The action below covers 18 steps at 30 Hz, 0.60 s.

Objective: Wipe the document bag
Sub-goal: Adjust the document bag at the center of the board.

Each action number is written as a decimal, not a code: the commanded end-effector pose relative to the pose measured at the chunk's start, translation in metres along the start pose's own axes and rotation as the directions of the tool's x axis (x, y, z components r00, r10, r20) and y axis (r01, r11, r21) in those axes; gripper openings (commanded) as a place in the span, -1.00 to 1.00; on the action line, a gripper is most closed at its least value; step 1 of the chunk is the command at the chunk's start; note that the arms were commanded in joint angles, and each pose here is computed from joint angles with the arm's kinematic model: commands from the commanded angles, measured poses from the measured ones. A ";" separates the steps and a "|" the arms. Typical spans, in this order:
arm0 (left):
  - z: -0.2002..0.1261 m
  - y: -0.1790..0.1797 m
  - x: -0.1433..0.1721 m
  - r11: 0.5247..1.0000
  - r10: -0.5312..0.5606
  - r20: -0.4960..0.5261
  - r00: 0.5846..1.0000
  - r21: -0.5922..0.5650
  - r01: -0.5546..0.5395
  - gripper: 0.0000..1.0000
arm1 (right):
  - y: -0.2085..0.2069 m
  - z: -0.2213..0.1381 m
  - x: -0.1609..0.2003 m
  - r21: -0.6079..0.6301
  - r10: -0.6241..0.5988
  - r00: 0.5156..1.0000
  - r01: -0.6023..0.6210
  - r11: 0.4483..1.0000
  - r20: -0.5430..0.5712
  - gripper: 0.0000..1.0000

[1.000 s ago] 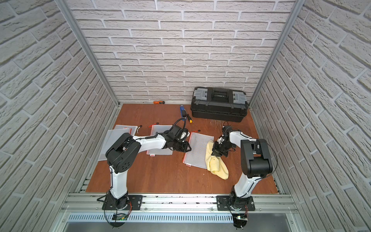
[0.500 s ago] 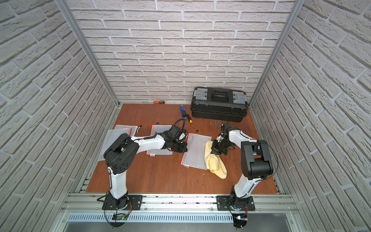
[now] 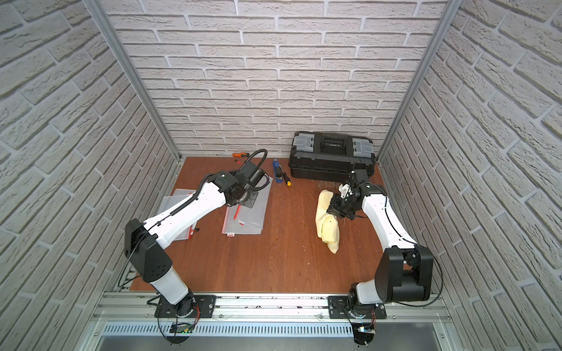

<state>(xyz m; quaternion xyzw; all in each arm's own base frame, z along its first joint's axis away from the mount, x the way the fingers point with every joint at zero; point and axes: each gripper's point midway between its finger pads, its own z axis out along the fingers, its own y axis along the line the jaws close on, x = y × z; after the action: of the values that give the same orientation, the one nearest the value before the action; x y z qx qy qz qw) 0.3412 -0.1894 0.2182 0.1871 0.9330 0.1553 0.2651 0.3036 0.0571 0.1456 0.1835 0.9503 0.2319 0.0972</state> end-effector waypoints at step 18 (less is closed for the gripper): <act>-0.002 -0.193 -0.012 0.911 0.408 -0.023 0.913 0.082 -0.405 -0.95 | -0.015 -0.027 0.014 0.035 -0.013 1.000 0.013 0.999 0.020 -0.96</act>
<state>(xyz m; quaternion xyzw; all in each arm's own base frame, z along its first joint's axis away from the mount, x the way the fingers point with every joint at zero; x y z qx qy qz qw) 0.3103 -0.3492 0.1554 0.3764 0.8721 0.2202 0.2218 0.2831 0.0430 0.1534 0.1887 0.9529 0.2169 0.0966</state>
